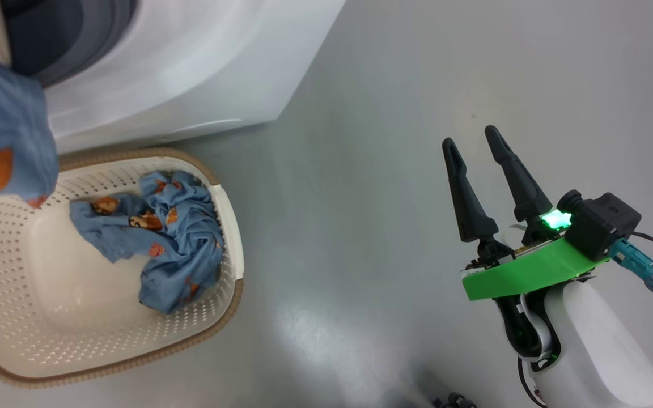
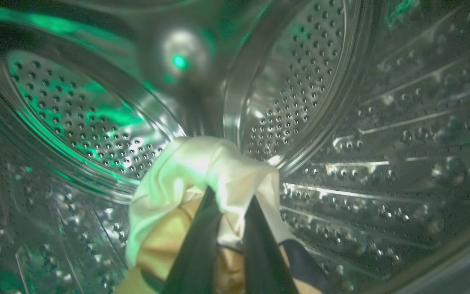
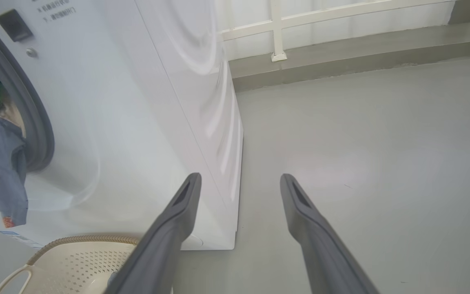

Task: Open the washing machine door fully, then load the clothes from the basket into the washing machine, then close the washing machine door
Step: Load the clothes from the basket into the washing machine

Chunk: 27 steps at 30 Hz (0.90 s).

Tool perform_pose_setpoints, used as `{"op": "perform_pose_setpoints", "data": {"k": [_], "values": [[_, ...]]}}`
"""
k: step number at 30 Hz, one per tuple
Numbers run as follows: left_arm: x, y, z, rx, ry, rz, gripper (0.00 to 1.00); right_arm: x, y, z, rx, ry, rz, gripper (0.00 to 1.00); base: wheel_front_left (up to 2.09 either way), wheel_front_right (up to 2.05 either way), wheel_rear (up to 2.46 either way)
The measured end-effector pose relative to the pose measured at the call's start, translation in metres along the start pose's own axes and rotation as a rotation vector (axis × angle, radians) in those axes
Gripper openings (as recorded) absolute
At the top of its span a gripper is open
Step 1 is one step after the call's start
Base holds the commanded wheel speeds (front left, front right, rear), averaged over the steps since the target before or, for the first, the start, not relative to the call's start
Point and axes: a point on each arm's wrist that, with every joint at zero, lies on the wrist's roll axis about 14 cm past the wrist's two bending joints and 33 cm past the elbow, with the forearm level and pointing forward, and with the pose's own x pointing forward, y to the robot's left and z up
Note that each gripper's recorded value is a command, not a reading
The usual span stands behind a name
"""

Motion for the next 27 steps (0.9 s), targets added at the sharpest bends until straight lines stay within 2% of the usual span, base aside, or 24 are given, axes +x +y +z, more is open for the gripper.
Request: {"op": "perform_pose_setpoints", "data": {"k": [7, 10, 13, 21, 23, 24, 26, 27], "values": [[0.015, -0.002, 0.057, 0.022, -0.228, -0.009, 0.0, 0.006, -0.003, -0.008, 0.002, 0.014, -0.008, 1.0, 0.0, 0.0, 0.0], [0.014, 0.002, 0.066, 0.022, -0.28, 0.003, 0.0, 0.007, -0.004, -0.012, 0.003, 0.024, -0.012, 1.0, 0.0, 0.0, 0.0], [0.012, 0.005, 0.049, 0.029, -0.25, 0.011, 0.0, 0.01, -0.004, -0.012, 0.003, 0.02, -0.009, 1.0, 0.0, 0.0, 0.0], [0.001, 0.013, -0.018, 0.045, -0.045, 0.027, 0.01, 0.013, 0.001, -0.008, 0.007, 0.009, 0.003, 1.0, 0.0, 0.0, 0.0], [-0.002, 0.014, -0.035, 0.057, 0.019, 0.022, 0.36, 0.013, 0.001, -0.007, 0.008, 0.006, 0.005, 1.0, 0.0, 0.0, 0.0], [-0.004, 0.014, -0.041, 0.069, 0.05, 0.02, 0.48, 0.013, 0.002, -0.007, 0.008, 0.004, 0.006, 1.0, 0.0, 0.0, 0.0], [-0.005, 0.015, -0.047, 0.071, 0.096, 0.021, 0.99, 0.013, 0.003, -0.006, 0.009, 0.001, 0.008, 1.0, 0.0, 0.0, 0.0], [-0.004, 0.016, -0.049, 0.074, 0.118, 0.021, 1.0, 0.013, 0.003, -0.005, 0.01, 0.0, 0.01, 1.0, 0.0, 0.0, 0.0]]}}
